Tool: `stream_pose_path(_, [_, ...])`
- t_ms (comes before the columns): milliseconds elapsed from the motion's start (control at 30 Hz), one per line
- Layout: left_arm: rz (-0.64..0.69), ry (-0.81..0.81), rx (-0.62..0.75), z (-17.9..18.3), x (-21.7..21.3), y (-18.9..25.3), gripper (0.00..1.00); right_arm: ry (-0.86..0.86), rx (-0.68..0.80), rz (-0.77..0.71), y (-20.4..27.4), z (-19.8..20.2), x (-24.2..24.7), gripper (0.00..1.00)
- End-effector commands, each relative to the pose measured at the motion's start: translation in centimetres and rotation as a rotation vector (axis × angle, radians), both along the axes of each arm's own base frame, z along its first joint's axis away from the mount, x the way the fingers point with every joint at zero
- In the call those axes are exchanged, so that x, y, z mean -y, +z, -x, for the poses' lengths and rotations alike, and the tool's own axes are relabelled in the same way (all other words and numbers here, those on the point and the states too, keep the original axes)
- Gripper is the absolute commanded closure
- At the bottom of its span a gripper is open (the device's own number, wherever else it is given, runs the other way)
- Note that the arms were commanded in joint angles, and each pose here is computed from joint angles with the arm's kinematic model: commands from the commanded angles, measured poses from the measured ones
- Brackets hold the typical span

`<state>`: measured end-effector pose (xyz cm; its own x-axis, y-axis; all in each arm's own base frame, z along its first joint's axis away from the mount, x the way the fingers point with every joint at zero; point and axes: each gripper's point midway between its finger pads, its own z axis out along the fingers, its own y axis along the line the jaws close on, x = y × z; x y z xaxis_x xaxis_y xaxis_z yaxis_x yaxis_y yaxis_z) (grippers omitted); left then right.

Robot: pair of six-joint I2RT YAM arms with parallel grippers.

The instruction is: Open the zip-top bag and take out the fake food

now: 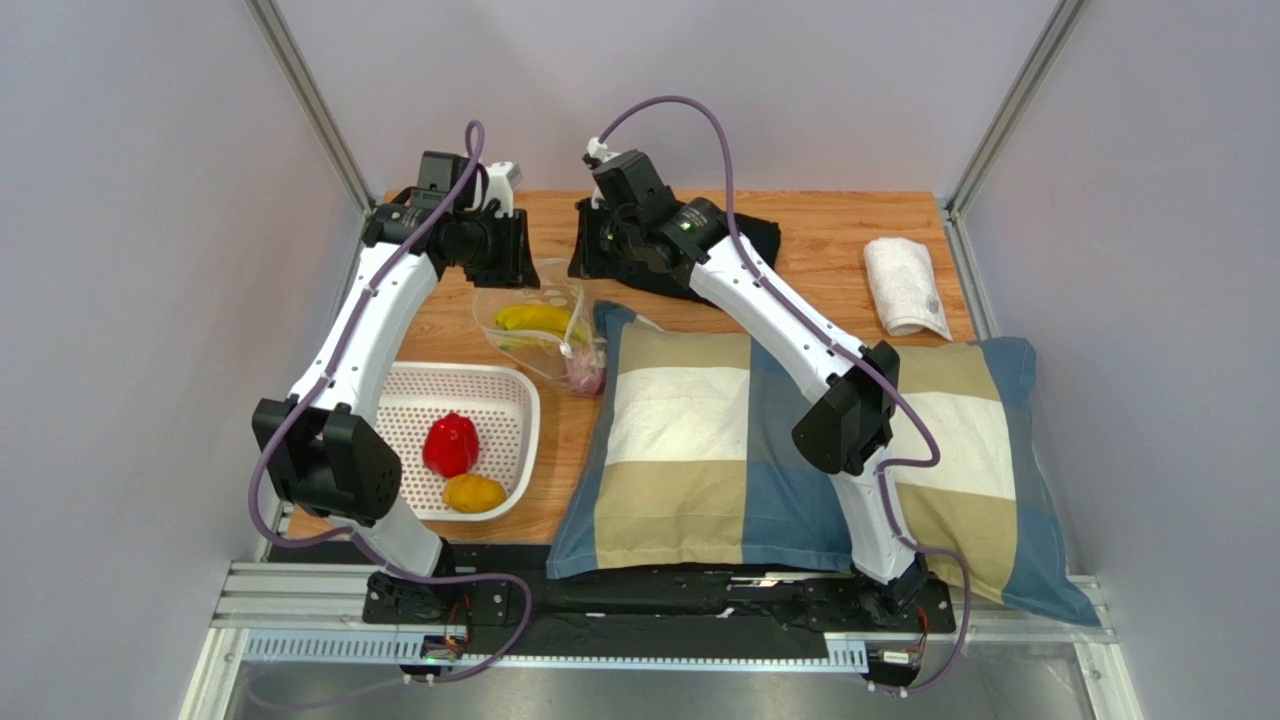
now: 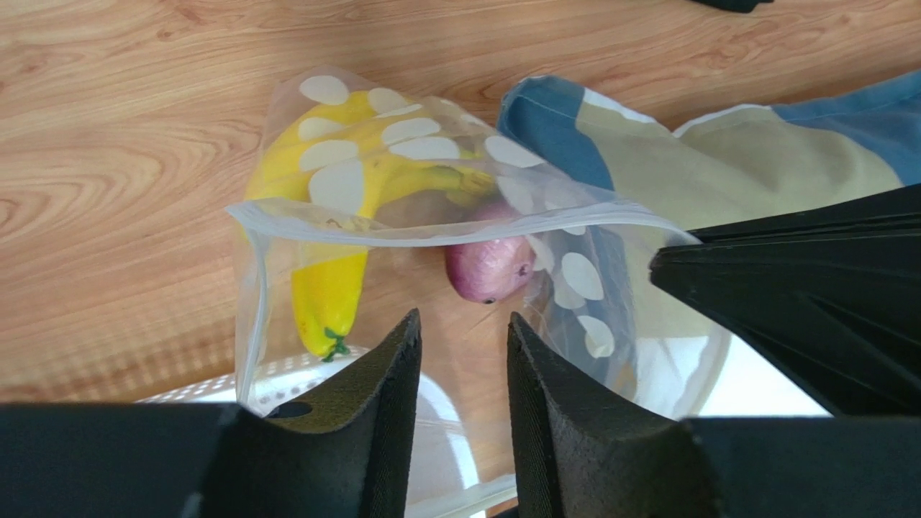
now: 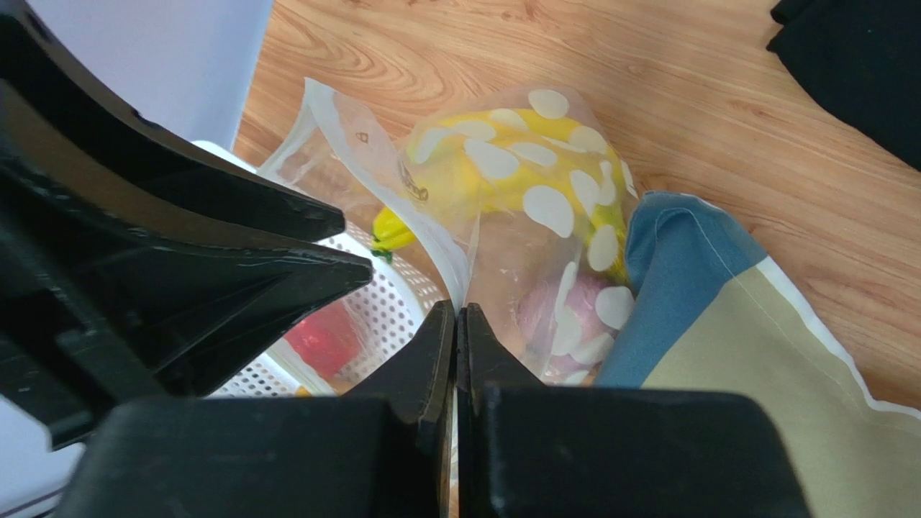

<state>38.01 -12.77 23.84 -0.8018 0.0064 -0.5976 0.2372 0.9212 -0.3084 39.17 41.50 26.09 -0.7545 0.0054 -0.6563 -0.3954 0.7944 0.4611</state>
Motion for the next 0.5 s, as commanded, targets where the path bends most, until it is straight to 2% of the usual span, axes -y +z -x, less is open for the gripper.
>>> stream_pose_path(0, [-0.061, -0.024, 0.025, -0.2, -1.0, -0.6, 0.6, -0.017, 0.052, -0.097, 3.8, -0.4, -0.8, 1.0])
stream_pose_path(33, [-0.064, -0.024, 0.023, -0.2, -1.1, -0.9, 0.6, -0.015, 0.047, -0.098, 3.6, -0.4, -0.8, 1.0])
stream_pose_path(67, [-0.082, -0.01, 0.02, -0.4, -1.4, -1.7, 0.53, -0.015, 0.043, -0.097, 3.4, -0.4, -0.9, 1.0])
stream_pose_path(167, [-0.093, -0.03, 0.001, -0.6, -1.3, -2.7, 0.43, -0.014, 0.034, -0.098, 3.1, -0.4, -0.9, 1.0])
stream_pose_path(367, [-0.19, 0.02, -0.039, -1.1, -3.1, -5.4, 0.47, -0.019, 0.025, -0.101, 2.7, -0.5, -1.1, 1.0])
stream_pose_path(467, [-0.2, 0.023, -0.005, -1.7, -3.3, -5.6, 0.39, -0.022, 0.022, -0.1, 2.5, -0.6, -1.1, 1.0])
